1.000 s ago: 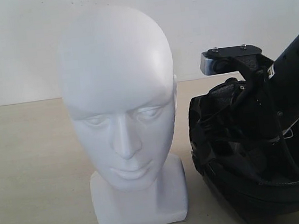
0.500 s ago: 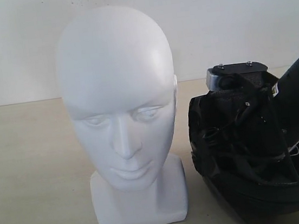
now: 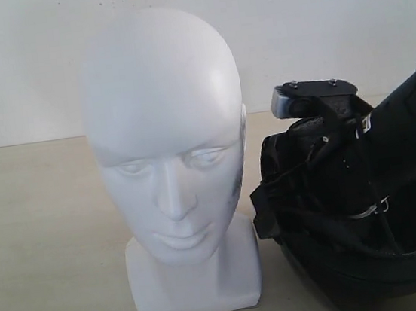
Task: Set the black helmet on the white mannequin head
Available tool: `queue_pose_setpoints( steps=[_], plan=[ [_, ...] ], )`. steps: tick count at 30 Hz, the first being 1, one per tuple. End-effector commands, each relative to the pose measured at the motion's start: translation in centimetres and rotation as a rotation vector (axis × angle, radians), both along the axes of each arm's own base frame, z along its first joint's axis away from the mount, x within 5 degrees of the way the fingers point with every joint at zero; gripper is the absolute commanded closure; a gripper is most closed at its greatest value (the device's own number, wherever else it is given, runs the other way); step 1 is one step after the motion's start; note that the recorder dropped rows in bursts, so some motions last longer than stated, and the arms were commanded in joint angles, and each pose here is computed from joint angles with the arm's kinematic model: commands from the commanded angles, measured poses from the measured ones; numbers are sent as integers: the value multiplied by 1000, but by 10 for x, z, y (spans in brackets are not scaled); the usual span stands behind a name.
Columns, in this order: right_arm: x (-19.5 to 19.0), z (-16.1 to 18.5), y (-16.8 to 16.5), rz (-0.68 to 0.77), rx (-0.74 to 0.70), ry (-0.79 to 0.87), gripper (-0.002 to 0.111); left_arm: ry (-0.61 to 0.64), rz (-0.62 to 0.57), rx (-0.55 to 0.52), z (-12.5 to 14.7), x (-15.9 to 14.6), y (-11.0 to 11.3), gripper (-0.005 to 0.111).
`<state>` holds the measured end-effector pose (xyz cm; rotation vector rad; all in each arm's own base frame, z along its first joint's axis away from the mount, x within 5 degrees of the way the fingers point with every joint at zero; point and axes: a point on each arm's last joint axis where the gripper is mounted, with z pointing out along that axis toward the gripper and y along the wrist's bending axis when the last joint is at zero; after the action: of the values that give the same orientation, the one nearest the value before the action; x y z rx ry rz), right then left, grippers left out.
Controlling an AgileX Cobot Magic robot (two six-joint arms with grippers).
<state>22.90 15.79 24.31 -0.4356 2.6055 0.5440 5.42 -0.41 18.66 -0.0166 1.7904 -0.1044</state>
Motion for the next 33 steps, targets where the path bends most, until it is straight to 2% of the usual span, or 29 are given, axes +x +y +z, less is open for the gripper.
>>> queue_pose_setpoints(
  steps=[1, 12, 18, 20, 25, 33],
  plan=[
    [1, -11, 12, 30, -10, 0, 31, 1, 2, 6, -1, 0, 0, 102],
    [12, -36, 16, 31, -71, 24, 31, 1, 2, 6, -1, 0, 0, 102],
    [14, -37, 13, 10, -109, 5, 32, 1, 2, 6, -1, 0, 0, 102],
    [15, -37, 12, 5, -110, 0, 35, 1, 2, 6, -1, 0, 0, 102],
    [16, -37, 12, 10, -113, -14, 55, 1, 2, 6, -1, 0, 0, 102],
    [18, -36, 13, 11, -111, -35, 55, 1, 2, 6, -1, 0, 0, 102]
  ],
)
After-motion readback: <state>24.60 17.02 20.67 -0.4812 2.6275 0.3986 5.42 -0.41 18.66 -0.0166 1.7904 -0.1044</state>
